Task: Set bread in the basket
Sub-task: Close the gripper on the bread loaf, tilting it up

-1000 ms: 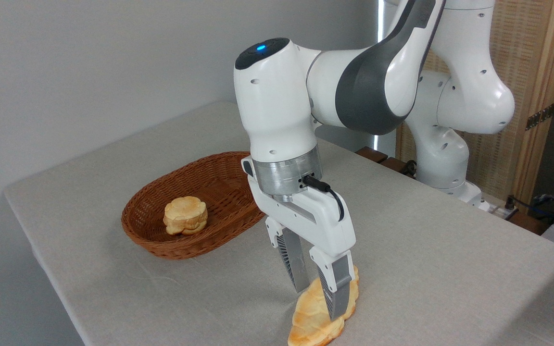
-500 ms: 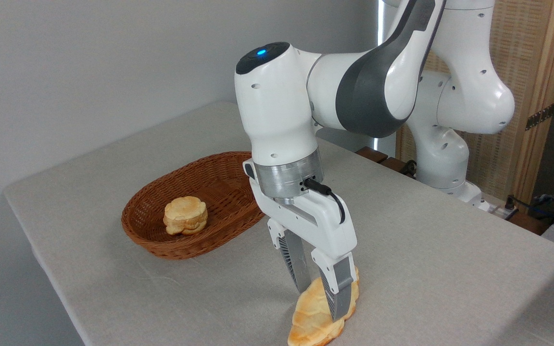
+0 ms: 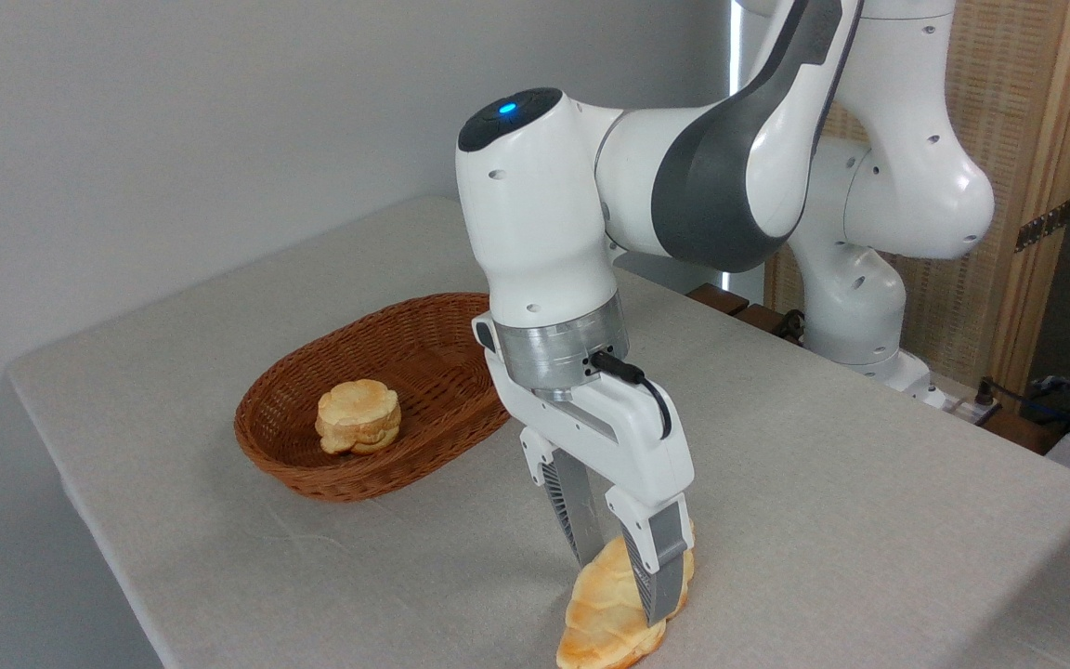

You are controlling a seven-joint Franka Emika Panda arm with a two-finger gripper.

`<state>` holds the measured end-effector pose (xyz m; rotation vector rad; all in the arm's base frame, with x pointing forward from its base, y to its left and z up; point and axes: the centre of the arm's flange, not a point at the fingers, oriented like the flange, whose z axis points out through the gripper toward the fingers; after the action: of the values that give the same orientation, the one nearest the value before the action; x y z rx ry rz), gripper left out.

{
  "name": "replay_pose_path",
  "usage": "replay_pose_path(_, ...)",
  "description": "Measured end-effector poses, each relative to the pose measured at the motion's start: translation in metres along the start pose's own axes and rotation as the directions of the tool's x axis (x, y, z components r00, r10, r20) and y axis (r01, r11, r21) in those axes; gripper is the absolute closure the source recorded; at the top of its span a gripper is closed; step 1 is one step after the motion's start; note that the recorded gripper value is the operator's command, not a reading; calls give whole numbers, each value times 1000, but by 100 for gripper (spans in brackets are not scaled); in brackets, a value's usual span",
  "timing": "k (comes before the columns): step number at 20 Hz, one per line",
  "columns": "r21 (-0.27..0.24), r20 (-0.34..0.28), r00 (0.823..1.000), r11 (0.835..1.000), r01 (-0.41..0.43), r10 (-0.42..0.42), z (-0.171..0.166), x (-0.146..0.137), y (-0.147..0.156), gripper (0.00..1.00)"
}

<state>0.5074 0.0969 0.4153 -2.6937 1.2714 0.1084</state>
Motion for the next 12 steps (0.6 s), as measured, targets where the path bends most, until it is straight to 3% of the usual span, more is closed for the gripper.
replay_pose_path(12,-8,39,999,1000,-28,29,14,0,5,0)
